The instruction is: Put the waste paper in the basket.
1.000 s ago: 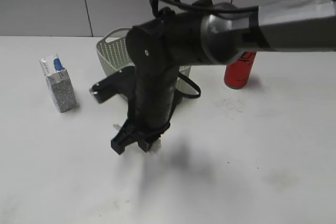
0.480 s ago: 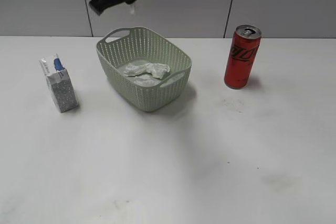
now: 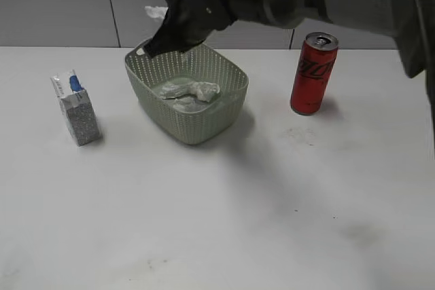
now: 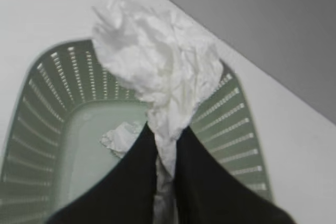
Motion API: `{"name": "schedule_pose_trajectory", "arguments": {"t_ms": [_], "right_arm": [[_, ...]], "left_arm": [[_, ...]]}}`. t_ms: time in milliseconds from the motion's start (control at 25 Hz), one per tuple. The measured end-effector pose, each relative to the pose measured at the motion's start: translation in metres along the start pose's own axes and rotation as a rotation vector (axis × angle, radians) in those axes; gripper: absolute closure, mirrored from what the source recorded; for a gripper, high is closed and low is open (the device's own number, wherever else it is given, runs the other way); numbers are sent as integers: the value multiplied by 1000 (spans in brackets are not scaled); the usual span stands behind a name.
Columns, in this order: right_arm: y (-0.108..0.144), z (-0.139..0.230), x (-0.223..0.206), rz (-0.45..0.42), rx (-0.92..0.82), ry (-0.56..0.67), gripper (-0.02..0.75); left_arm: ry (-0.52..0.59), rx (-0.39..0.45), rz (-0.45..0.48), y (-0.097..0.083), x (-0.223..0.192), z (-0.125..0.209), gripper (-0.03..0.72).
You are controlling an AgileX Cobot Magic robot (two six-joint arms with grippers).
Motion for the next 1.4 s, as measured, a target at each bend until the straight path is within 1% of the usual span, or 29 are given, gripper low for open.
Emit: {"name": "schedule_pose_trajectory", "arguments": {"t_ms": [40,80,200,280,320,360,480,600,680,800,880,960,1040,1080,1200,1280,1400], "right_arm": [[3,4,-4,-12,-17,9,666],[7,8,-9,-25,-34,20,614],[13,17,-18,-44,-56,42,380],[14,19,-20,-47,-58,49,202],[15,19,-20,-47,-58,50,150],[15,20,-20,-47,-57,57,118],[12,20,-17,-42,-58,95,101],[3,12,-8,-25,-66,149,101],[-7,2,5,-9,-53,189,101],[-34,-20,29,0,-88,187,104],[-60,-24,43,-26,-161,195,107],[-91,-16,58,-42,-229,235,113],[-129,-4,69,-19,-296,248,123],[-144,1,74,-7,-321,250,129],[-195,29,84,52,-380,268,140],[-224,50,90,86,-428,284,144],[-260,77,100,102,-527,282,145]], "left_arm": [[0,0,0,0,0,0,129],[0,0,0,0,0,0,129],[0,0,0,0,0,0,129],[0,0,0,0,0,0,129],[0,0,0,0,0,0,129],[0,0,0,0,0,0,129],[0,0,0,0,0,0,129],[0,0,0,0,0,0,129],[0,0,0,0,0,0,129],[0,0,0,0,0,0,129],[0,0,0,0,0,0,129],[0,0,0,0,0,0,129],[0,0,0,0,0,0,129],[0,0,0,0,0,0,129],[0,0,0,0,0,0,129],[0,0,0,0,0,0,129],[0,0,0,0,0,0,129]]}}
Point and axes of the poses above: a point on each arm's last joint axis where the gripper is mounted, x pointing back along that axis away from the gripper, y along the wrist's bending axis when the last joint is at zero, z = x × y, the point moved 5 cm from there along -x, pointing out along that axis toward the gripper, and after that the axes turned 14 degrees about x, right-handed, at the moved point
